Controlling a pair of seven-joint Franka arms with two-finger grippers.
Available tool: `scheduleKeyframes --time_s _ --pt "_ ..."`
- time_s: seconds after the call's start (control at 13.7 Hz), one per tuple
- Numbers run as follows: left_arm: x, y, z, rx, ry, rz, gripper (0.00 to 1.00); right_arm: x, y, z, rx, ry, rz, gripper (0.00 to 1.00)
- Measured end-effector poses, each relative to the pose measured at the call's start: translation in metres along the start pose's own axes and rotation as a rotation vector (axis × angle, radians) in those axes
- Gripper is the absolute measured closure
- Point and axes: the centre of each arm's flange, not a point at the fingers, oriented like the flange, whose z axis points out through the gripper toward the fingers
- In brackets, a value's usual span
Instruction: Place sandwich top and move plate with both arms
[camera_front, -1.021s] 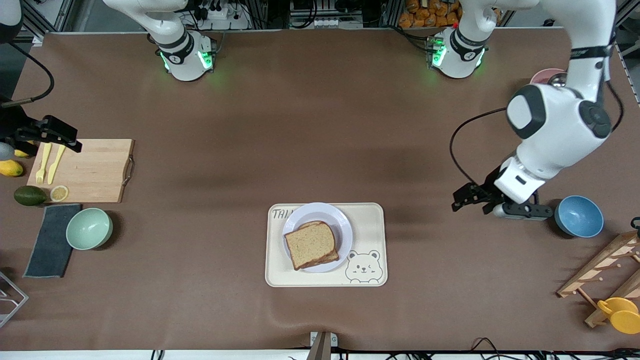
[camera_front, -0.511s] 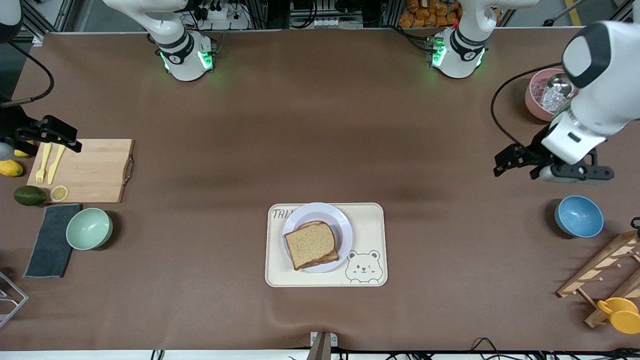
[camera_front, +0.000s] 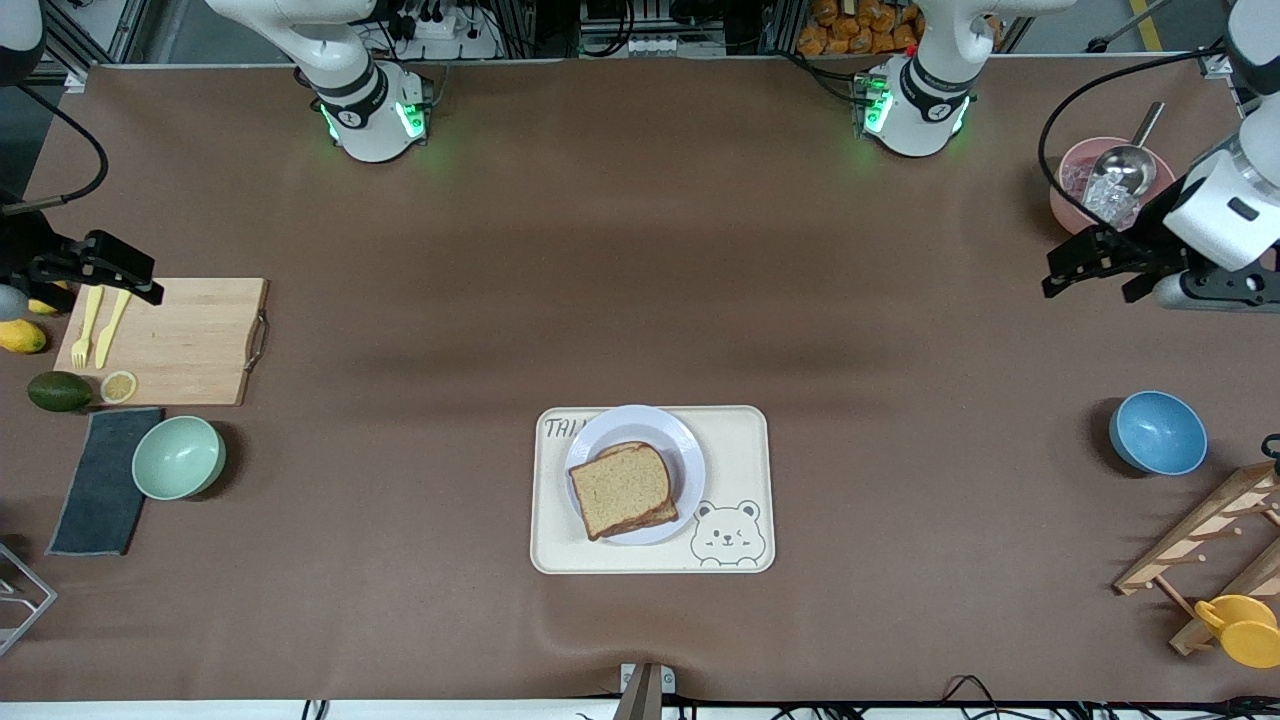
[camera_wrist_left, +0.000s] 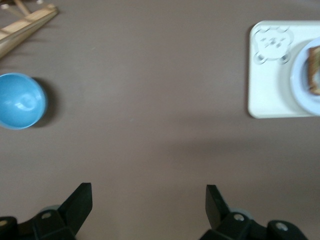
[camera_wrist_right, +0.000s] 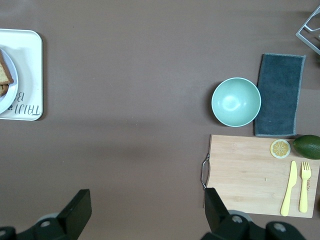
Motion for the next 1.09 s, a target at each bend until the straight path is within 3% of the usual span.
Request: scheduleKeyframes --time_s 0.36,1.09 --pt "0.000 0.017 -0.027 0.067 -0.045 0.058 0.00 0.000 0.000 0.000 0.000 0.000 0.000 0.00" --pt "0.001 0.038 -0.034 0.045 -0.051 0.058 0.00 0.000 0.000 0.001 0.000 -0.001 0.000 0.00"
